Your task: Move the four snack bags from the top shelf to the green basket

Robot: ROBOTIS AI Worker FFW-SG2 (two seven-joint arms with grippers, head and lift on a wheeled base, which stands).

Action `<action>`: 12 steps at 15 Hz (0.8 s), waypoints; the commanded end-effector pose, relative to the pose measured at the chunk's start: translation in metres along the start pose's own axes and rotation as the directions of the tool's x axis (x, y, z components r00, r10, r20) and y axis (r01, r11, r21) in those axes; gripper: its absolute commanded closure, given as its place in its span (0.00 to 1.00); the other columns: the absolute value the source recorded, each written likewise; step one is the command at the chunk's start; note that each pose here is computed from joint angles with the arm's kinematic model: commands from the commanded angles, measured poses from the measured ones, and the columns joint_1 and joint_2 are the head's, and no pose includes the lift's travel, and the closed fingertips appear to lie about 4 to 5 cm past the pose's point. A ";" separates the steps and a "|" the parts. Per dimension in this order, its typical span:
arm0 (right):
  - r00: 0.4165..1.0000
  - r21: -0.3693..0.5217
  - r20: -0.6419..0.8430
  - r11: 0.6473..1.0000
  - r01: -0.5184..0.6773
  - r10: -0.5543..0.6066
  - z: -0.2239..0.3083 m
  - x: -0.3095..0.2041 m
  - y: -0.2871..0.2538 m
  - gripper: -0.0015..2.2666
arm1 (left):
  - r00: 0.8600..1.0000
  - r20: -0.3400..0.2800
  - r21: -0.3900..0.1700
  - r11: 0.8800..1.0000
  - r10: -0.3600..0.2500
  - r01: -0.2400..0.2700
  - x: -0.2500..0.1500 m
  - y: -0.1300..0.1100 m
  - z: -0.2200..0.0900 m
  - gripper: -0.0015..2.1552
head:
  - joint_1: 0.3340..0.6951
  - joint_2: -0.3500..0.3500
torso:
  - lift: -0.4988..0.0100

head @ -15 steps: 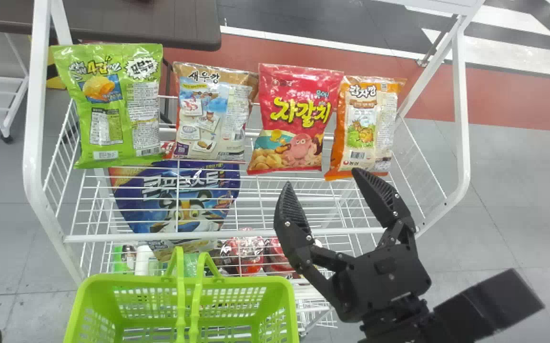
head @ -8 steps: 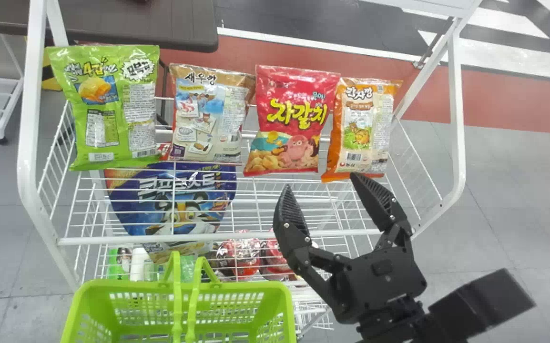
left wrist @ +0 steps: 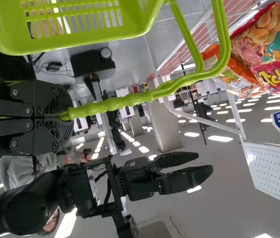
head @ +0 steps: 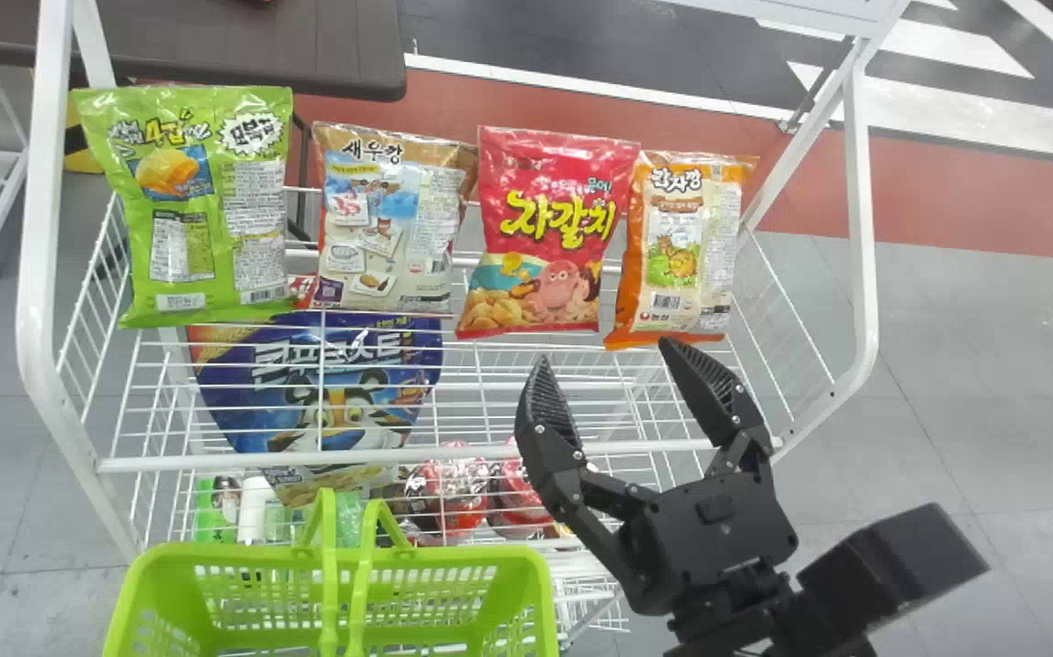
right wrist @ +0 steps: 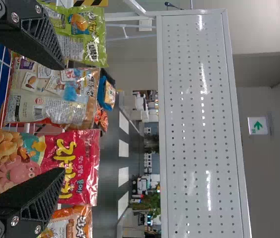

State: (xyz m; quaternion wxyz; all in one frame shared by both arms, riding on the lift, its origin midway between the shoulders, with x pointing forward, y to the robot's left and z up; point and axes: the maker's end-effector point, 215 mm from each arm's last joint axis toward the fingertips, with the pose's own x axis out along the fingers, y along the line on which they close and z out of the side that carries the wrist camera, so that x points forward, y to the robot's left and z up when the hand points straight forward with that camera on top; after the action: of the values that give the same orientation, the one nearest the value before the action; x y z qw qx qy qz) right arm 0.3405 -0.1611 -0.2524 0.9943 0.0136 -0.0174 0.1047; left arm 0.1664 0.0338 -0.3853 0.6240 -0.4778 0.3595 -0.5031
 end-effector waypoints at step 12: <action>0.969 0.102 -0.204 0.987 -0.122 0.141 -0.082 0.145 0.056 0.04 | 1.000 -0.022 -0.011 1.000 0.022 -0.022 0.001 0.003 -0.012 0.63 | 1.00 0.21 | 0.98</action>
State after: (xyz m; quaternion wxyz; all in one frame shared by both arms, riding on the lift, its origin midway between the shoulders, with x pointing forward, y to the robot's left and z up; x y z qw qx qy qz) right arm 0.4532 -0.1008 -0.3236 0.9849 0.0417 0.0789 0.1482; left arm 0.1562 0.0299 -0.3892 0.6238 -0.4700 0.3729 -0.5009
